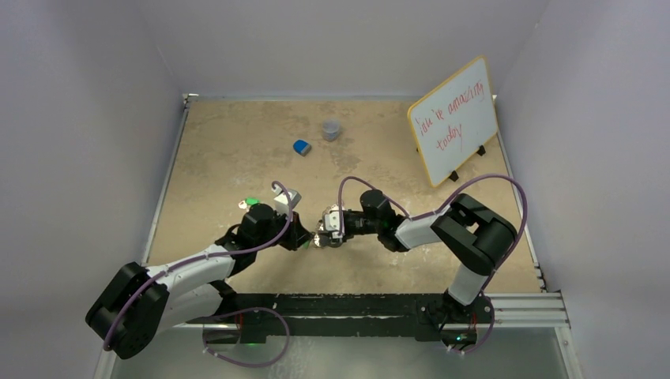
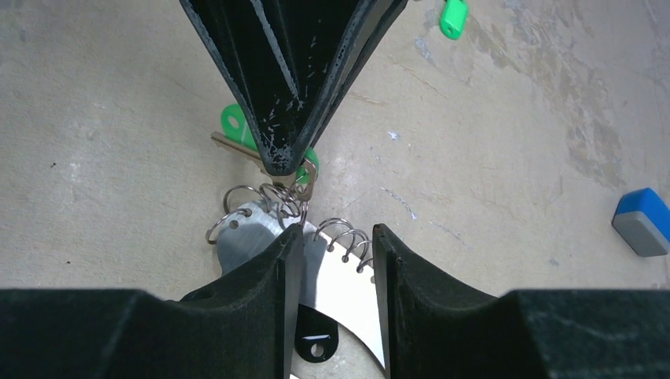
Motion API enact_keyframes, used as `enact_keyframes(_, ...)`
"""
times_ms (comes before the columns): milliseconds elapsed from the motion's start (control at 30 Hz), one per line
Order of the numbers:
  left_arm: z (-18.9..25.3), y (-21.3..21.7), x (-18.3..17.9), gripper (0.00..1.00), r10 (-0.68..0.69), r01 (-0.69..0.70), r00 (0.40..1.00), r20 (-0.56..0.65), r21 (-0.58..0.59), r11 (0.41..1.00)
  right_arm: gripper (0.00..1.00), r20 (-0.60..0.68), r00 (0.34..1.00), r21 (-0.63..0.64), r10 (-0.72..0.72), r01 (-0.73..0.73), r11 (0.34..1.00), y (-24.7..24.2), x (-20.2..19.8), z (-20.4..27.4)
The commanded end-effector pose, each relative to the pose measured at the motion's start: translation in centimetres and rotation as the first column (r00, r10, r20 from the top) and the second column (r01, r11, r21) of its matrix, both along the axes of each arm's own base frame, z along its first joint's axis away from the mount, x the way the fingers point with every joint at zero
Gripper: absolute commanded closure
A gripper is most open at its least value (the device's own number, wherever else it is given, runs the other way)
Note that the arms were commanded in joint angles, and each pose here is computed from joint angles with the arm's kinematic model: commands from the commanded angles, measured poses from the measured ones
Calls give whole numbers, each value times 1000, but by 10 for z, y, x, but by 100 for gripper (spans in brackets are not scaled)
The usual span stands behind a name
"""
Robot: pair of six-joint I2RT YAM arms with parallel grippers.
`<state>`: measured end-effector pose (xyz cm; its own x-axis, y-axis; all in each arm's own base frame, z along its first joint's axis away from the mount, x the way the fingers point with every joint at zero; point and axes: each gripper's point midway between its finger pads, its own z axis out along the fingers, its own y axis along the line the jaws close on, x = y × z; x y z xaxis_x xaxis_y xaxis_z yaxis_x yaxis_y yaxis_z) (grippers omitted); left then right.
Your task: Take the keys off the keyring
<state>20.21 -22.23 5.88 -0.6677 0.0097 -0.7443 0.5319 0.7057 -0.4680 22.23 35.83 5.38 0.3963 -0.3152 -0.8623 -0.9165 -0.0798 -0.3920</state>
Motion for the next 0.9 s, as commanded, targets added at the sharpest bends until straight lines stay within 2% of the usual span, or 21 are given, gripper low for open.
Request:
enact_keyframes(0,11,-4,4,100,-11,12,998,55,-30,999,59,-12,999,51,34,-33,998,6,-5,10)
enact_keyframes(300,12,-5,5,100,-14,16,998,56,-33,999,59,-40,998,45,53,-51,998,9,-8,5)
enact_keyframes(867,15,-6,3,100,-19,22,998,60,-47,999,61,-56,997,61,-56,59,996,10,11,6)
